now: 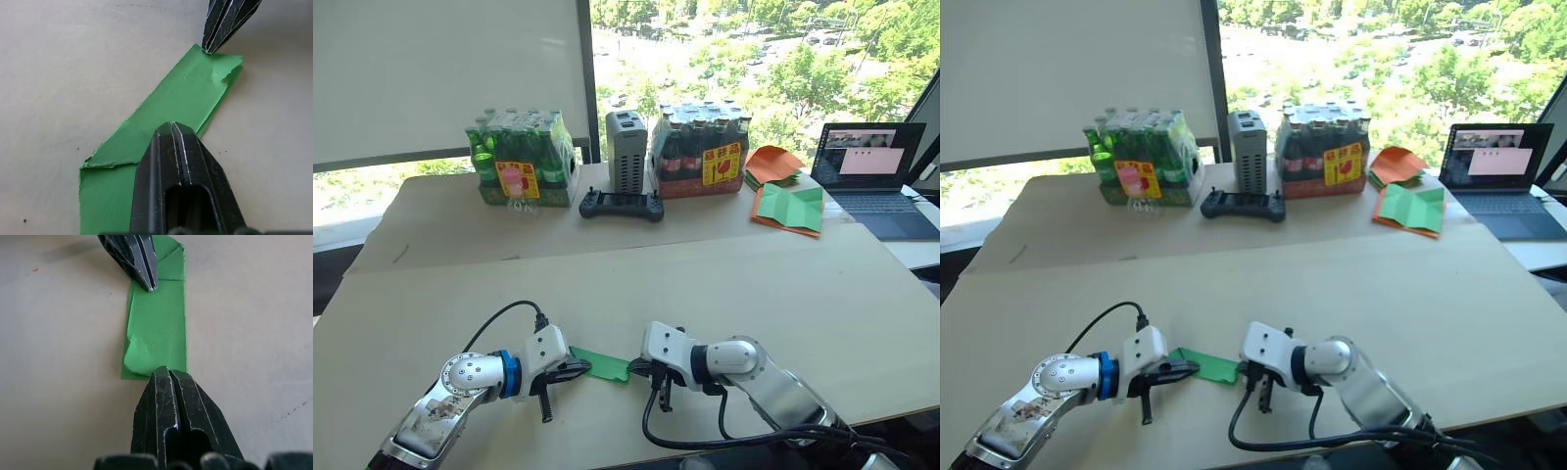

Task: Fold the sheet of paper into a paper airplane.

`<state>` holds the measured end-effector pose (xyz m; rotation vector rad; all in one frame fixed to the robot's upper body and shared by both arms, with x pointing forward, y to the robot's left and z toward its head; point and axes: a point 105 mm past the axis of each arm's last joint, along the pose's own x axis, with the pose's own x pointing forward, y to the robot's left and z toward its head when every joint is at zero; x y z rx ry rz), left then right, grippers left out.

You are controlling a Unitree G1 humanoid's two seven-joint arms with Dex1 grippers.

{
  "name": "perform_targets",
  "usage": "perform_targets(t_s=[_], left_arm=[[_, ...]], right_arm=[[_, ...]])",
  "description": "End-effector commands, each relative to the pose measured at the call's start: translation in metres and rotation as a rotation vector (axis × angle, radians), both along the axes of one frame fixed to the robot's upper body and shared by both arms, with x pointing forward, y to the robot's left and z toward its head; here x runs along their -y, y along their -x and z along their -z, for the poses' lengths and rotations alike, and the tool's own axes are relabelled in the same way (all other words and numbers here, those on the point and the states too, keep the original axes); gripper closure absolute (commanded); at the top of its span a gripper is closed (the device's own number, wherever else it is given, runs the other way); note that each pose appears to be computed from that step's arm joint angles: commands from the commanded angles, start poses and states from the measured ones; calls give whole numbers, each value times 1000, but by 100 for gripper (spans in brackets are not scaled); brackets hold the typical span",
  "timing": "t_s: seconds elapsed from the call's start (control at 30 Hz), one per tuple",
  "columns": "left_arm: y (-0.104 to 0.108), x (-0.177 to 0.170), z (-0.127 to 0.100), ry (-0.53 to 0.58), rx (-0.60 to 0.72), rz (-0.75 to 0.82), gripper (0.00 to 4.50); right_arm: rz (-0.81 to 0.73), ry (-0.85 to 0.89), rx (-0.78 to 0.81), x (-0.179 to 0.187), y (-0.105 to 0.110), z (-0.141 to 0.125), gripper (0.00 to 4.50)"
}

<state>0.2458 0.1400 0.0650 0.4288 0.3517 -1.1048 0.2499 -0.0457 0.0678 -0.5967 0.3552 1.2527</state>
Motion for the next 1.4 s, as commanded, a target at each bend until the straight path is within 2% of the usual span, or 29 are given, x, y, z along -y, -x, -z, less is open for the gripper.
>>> perform_targets(t_s=[0.03,0.17,0.27,0.4,0.6,0.7,1.0,1.1,1.33,1.4], left_arm=[[4,-5,14,-41,-56,-14,450],[3,-5,14,-41,-55,-13,450],[2,-6,14,-42,-53,-12,450],[2,-5,13,-42,-52,-7,450],[1,-5,12,-42,-50,-3,450],[2,-6,11,-43,-49,-4,450],[-1,-6,8,-44,-38,-8,450],[-5,-4,2,-35,-23,0,450],[-24,17,-35,127,-23,34,450],[-27,22,-33,117,-29,64,450]], right_arm=[[48,50,-75,13,2,14,445],[1,-131,6,-7,0,-24,445],[-35,-326,74,-22,2,-64,445],[-63,-396,83,-28,7,-78,445],[-66,-311,70,-38,6,-56,445],[-39,-217,40,-38,1,-28,445],[34,-26,-76,-13,1,26,445],[59,-8,-85,-10,0,32,445],[61,-21,-83,-14,0,30,445],[62,-28,-80,-17,-1,29,445]])
